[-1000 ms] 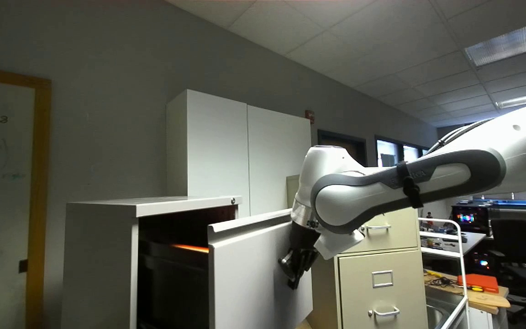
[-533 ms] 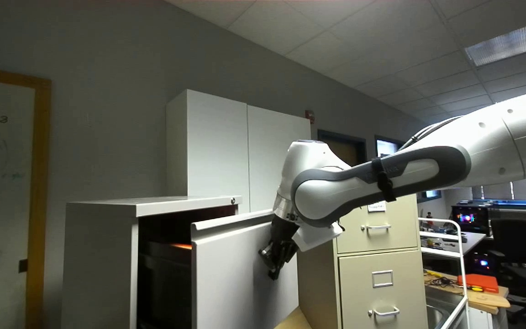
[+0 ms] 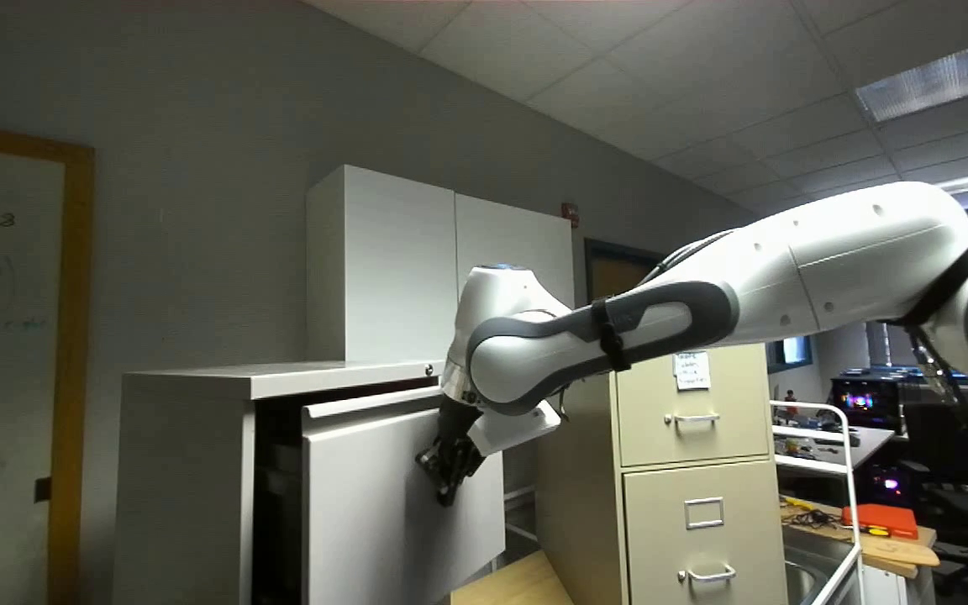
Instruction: Close the top drawer of the filing cabinet on the left
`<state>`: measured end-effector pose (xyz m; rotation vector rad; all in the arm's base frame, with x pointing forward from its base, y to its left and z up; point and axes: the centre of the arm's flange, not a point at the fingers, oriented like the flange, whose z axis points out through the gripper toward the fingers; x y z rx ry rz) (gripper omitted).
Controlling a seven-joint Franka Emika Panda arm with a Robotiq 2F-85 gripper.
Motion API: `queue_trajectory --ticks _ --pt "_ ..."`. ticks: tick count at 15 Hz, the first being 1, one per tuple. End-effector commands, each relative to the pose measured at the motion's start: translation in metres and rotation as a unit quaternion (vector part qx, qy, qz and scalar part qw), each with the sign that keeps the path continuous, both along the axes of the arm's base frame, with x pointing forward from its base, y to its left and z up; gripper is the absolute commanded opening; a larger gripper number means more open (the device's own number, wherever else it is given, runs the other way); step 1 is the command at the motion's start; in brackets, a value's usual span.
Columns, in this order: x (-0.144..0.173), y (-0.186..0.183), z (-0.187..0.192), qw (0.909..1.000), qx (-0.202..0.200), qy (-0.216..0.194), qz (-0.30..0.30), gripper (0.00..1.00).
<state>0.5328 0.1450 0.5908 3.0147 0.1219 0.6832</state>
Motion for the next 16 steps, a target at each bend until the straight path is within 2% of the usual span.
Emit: queue_trajectory --ticks 1,6,16 --pt "0.073 0.019 0.0 0.9999 0.003 -0.002 -0.015 0.0" --pt "0.121 0.011 -0.013 0.999 0.022 0.008 -0.039 0.0" --pt "0.169 0.019 -0.008 0.9982 0.021 0.032 -0.045 0.0"
